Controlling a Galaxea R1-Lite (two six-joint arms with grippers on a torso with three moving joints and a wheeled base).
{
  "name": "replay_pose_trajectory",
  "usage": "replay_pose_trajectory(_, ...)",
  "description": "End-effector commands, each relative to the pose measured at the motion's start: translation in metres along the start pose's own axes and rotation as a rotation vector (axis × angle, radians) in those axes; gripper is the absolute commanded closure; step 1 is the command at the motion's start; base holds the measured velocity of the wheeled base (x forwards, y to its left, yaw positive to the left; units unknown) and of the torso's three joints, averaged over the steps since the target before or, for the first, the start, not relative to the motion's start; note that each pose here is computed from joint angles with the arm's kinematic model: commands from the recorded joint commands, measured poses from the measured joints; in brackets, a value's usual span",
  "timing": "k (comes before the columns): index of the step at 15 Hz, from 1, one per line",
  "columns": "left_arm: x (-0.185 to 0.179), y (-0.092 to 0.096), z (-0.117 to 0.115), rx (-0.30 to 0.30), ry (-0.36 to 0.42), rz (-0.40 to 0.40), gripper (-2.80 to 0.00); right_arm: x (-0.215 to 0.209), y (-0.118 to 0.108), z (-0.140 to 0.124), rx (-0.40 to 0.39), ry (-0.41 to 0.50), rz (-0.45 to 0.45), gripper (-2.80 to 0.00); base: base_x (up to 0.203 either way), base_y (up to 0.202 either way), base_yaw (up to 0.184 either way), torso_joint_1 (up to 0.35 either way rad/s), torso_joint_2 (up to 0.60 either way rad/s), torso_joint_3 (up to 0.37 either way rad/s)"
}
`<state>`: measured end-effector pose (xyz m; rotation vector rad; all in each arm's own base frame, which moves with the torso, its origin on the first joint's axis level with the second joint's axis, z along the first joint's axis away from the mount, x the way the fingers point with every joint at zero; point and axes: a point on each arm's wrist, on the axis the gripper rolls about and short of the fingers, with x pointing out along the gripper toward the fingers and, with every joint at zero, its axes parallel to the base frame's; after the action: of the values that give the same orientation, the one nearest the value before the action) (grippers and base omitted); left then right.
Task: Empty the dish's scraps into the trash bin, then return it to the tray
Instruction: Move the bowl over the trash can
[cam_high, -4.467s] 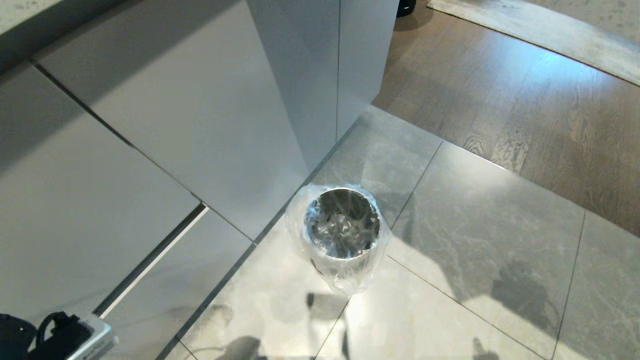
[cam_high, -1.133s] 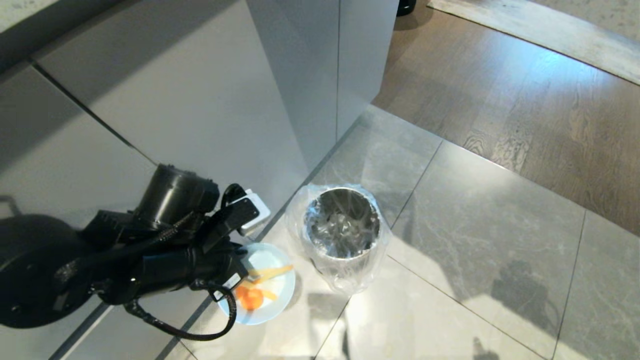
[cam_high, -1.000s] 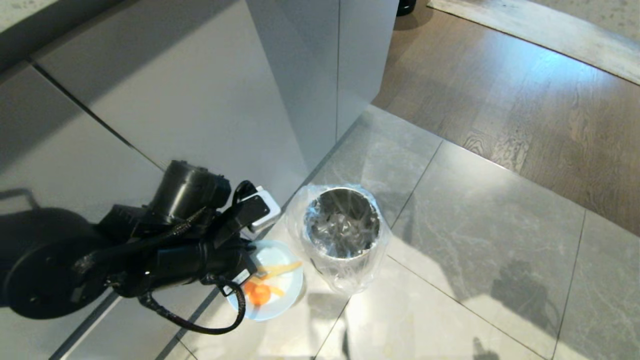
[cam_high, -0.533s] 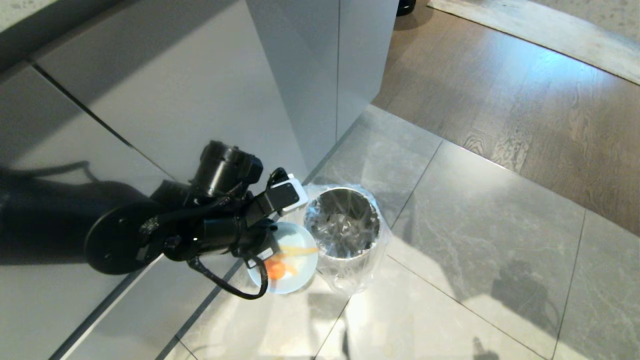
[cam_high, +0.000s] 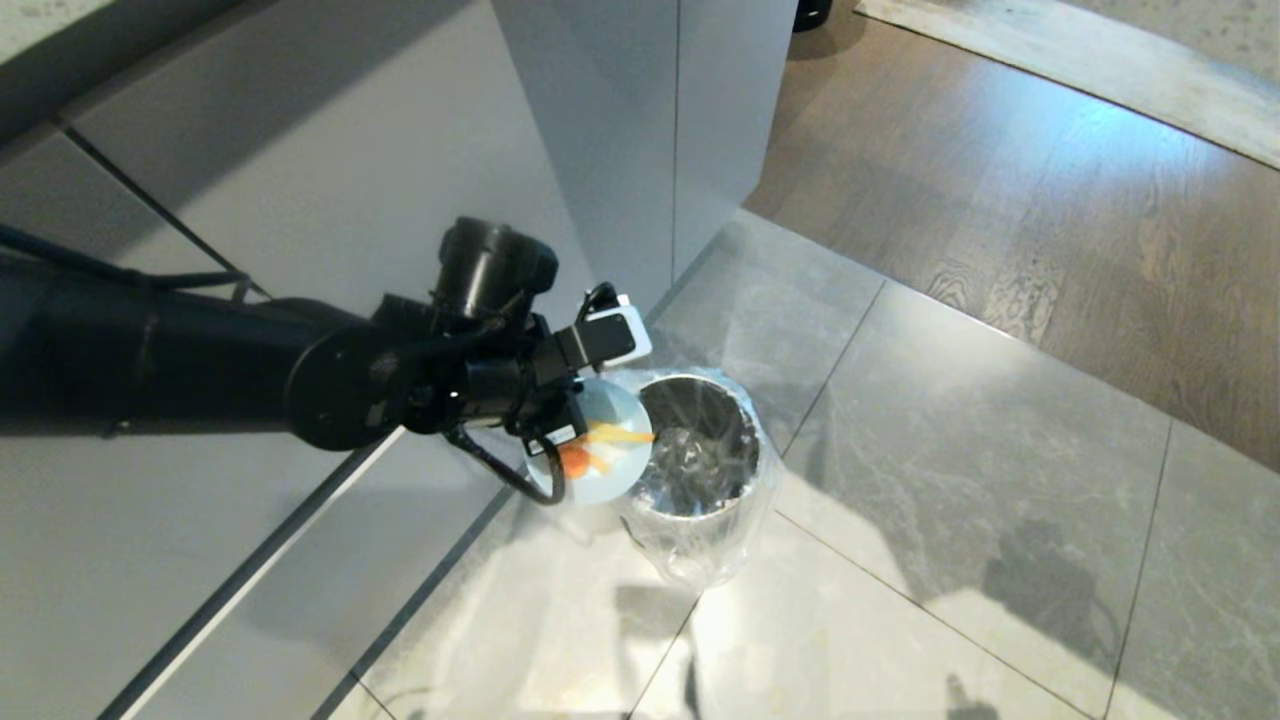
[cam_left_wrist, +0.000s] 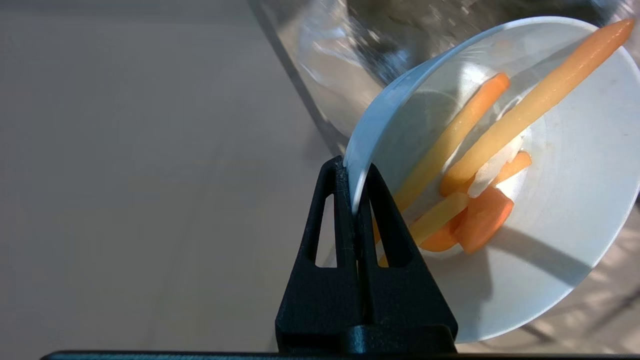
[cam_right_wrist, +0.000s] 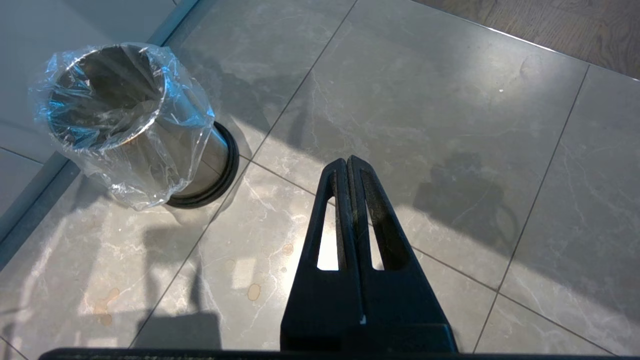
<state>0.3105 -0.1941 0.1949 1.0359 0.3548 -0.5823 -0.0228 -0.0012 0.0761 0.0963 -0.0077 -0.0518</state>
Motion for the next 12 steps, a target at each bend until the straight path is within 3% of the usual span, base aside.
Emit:
replay_pose_trajectory(1,0.008,0.008,0.012,0.02,-0.032,0.025,0.0,0.0,0.0,0.0,-0.001,-0.001,0.0,0.0,0.0,0.0,0.0,0.0,0.0,0.0)
replay_pose_trajectory(8,0.005,0.011,0.028,0.031,-0.178,0.057,0.0,0.0,0.0,0.0,0.0,-0.001,0.0,0.0,0.0,0.0,0.0,0.0,0.0,0.0)
replay_pose_trajectory(12,0.006,0.019,0.03,0.162,-0.239,0.113,0.0,0.0,0.0,0.0,0.0,-0.001,0.0,0.0,0.0,0.0,0.0,0.0,0.0,0.0)
